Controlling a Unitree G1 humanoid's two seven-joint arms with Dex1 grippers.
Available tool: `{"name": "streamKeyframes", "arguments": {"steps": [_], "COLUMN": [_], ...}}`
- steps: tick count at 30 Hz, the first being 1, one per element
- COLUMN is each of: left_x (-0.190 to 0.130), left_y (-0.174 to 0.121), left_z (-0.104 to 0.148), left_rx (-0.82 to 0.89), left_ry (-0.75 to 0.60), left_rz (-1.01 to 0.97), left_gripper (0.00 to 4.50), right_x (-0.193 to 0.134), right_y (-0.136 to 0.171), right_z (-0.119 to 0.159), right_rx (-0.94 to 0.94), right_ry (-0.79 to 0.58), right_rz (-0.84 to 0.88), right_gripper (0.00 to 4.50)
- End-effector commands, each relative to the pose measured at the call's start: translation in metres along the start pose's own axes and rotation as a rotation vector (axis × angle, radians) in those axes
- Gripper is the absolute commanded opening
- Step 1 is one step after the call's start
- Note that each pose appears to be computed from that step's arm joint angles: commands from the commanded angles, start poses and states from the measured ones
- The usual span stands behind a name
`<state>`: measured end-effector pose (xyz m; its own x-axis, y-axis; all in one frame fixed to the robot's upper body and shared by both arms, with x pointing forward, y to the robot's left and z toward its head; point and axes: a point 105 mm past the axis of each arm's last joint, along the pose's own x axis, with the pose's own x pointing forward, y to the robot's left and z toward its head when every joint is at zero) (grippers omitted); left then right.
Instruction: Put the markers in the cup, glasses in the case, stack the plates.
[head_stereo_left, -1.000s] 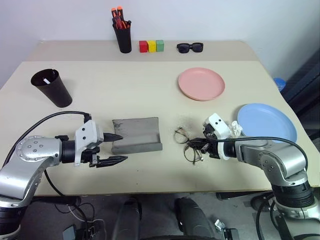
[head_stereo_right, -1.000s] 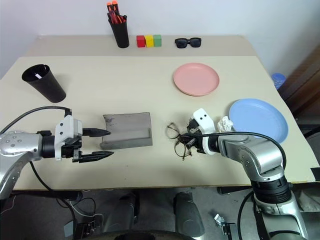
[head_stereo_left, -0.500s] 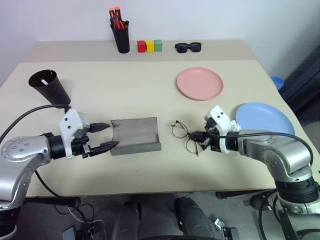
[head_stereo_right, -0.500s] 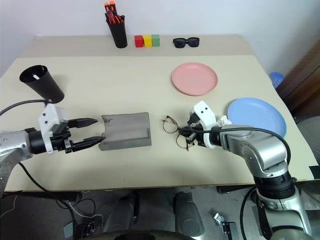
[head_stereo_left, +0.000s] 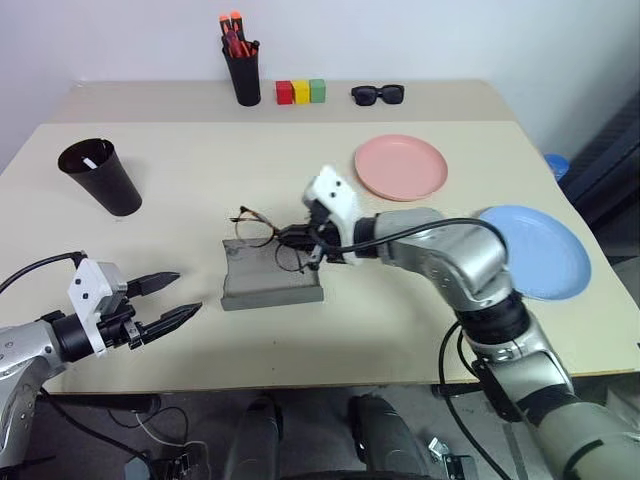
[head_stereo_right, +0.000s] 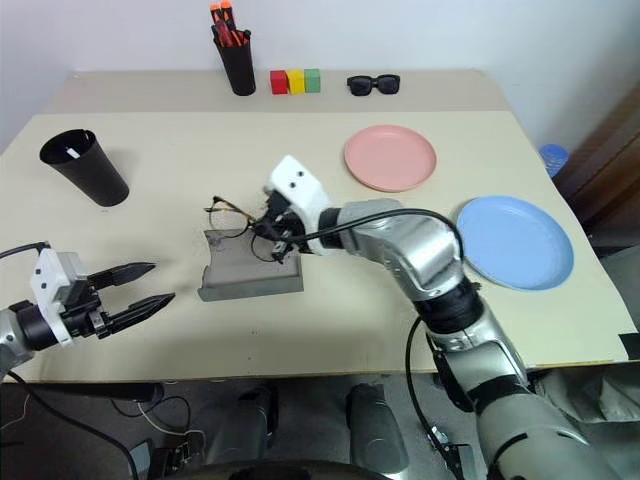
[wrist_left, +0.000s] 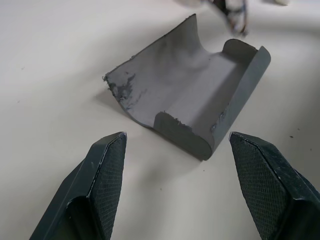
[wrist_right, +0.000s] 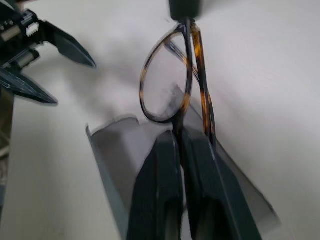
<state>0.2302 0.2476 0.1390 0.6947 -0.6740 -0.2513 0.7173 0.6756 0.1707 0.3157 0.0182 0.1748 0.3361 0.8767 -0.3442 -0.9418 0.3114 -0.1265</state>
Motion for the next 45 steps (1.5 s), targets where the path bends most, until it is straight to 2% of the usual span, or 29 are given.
{"name": "streamKeyframes", "arguments": {"steps": [1, 6, 12, 21, 24, 29, 35, 38, 41, 42, 43, 45], "left_x": [-0.002, 0.001, 0.001, 0.006, 0.007, 0.007, 0.013, 0.024, 0.044, 0.05, 0.058, 0.077], "left_y": [-0.007, -0.019, -0.021, -0.017, -0.015, -0.012, 0.009, 0.032, 0.044, 0.048, 0.054, 0.06], "left_z": [0.01, 0.004, 0.002, -0.001, -0.001, -0.002, 0.004, 0.011, 0.025, 0.03, 0.036, 0.048], "left_rx": [0.027, 0.013, 0.004, 0.006, 0.01, 0.019, -0.062, -0.152, -0.142, -0.143, -0.153, -0.152], "left_ry": [-0.026, -0.015, -0.006, -0.005, -0.007, -0.006, -0.04, -0.052, -0.066, -0.076, -0.089, -0.102], "left_rz": [-0.017, -0.038, -0.053, -0.07, -0.07, -0.056, 0.06, 0.163, 0.202, 0.214, 0.23, 0.217], "left_gripper": [3.39, 3.39, 3.39, 3.39, 3.39, 3.39, 3.39, 2.54, 1.14, 0.42, 0.02, 0.02], "right_x": [0.003, 0.007, -0.004, -0.005, -0.005, -0.007, -0.015, -0.027, -0.039, -0.042, -0.046, -0.06], "right_y": [-0.004, 0.006, 0.014, 0.009, 0.008, 0.005, 0.006, 0.007, 0.003, 0.002, 0.001, -0.001], "right_z": [0.003, -0.012, -0.025, -0.03, -0.03, -0.023, -0.004, -0.001, -0.004, -0.005, -0.007, -0.011], "right_rx": [-0.065, -0.064, -0.118, -0.133, -0.15, -0.187, -0.217, -0.235, -0.232, -0.23, -0.229, -0.226], "right_ry": [-0.016, 0.026, 0.077, 0.095, 0.095, 0.065, -0.026, -0.053, -0.058, -0.058, -0.059, -0.061], "right_rz": [0.003, 0.079, 0.143, 0.127, 0.128, 0.118, 0.117, 0.118, 0.085, 0.074, 0.061, 0.033], "right_gripper": [0.06, 0.06, 0.06, 0.06, 0.97, 3.54, 3.54, 3.6, 3.6, 3.6, 3.6, 3.6]}}
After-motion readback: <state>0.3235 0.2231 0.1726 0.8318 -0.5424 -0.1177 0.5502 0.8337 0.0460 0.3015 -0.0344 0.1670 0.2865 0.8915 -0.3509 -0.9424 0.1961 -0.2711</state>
